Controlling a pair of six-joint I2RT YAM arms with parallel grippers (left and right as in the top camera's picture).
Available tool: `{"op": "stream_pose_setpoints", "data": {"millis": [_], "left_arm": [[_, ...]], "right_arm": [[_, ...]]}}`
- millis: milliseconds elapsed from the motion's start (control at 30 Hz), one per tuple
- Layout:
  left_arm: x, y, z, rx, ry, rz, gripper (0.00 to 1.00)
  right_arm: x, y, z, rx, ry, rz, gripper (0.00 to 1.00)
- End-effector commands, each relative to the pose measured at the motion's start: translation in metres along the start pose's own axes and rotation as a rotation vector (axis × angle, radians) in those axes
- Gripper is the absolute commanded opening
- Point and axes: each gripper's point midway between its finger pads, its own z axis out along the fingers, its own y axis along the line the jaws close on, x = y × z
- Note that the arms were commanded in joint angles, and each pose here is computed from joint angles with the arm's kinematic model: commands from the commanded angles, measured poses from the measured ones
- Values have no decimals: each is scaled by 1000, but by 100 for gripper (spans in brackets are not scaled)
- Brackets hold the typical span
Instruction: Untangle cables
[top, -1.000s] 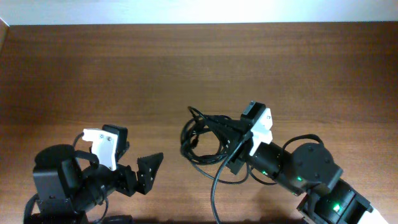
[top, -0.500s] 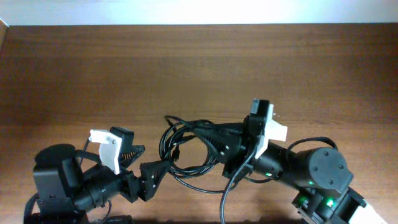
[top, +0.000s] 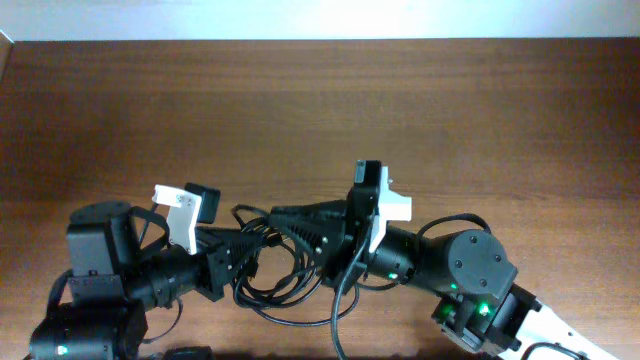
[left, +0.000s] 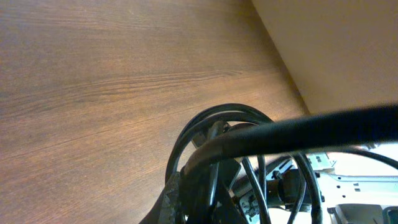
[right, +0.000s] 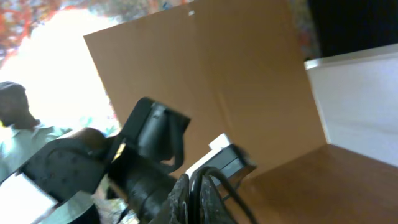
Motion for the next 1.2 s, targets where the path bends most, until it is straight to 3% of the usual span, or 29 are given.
{"op": "stream_pose_setpoints", "data": {"millis": [0, 167, 200, 233, 267, 300, 367, 400, 433, 533, 567, 600, 633, 667, 733, 867, 967, 1033, 1167], "left_arm": [[2, 10, 0, -57, 14, -11, 0], [4, 15, -1, -91, 21, -19, 0], [4, 15, -1, -91, 21, -18, 0], [4, 15, -1, -90, 19, -16, 3], [3, 15, -1, -87, 18, -15, 8], [3, 11, -1, -67, 18, -16, 19], [3, -5, 0, 29, 20, -40, 20], [3, -10, 0, 54, 22, -75, 15], [3, -10, 0, 55, 23, -115, 2], [3, -10, 0, 54, 24, -158, 1], [3, -10, 0, 54, 24, -158, 8], [3, -10, 0, 53, 24, -157, 44], [3, -9, 0, 50, 24, -157, 75], [3, -9, 0, 51, 24, -157, 81], [3, -9, 0, 51, 24, -157, 82], [3, -9, 0, 51, 21, -154, 88], [3, -9, 0, 51, 21, -154, 89], [3, -9, 0, 51, 21, -154, 89], [2, -9, 0, 51, 20, -153, 89]], "right_arm": [[-59, -20, -25, 143, -190, -77, 4], [-97, -49, -66, 325, -293, -124, 4], [-85, -55, -67, 350, -242, -104, 13], [-57, -64, -65, 371, -122, -62, 36], [-38, -67, -65, 372, -45, -34, 43], [-14, -72, -63, 369, 53, 5, 49], [32, -76, -57, 309, 241, -3, 66], [47, -76, -51, 266, 297, 8, 66], [60, -75, -46, 215, 343, 22, 66], [91, -73, -37, 118, 444, 60, 68], [97, -78, -37, 127, 462, 73, 74], [106, -91, -39, 181, 487, 91, 82], [117, -110, -48, 273, 526, 118, 82], [125, -118, -56, 316, 557, 140, 82], [150, -130, -76, 392, 661, 196, 82], [200, -136, -123, 413, 952, 90, 85], [229, -140, -148, 444, 1107, 133, 85], [250, -145, -159, 460, 1192, 195, 73], [295, -150, -170, 438, 1325, 351, 62]]}}
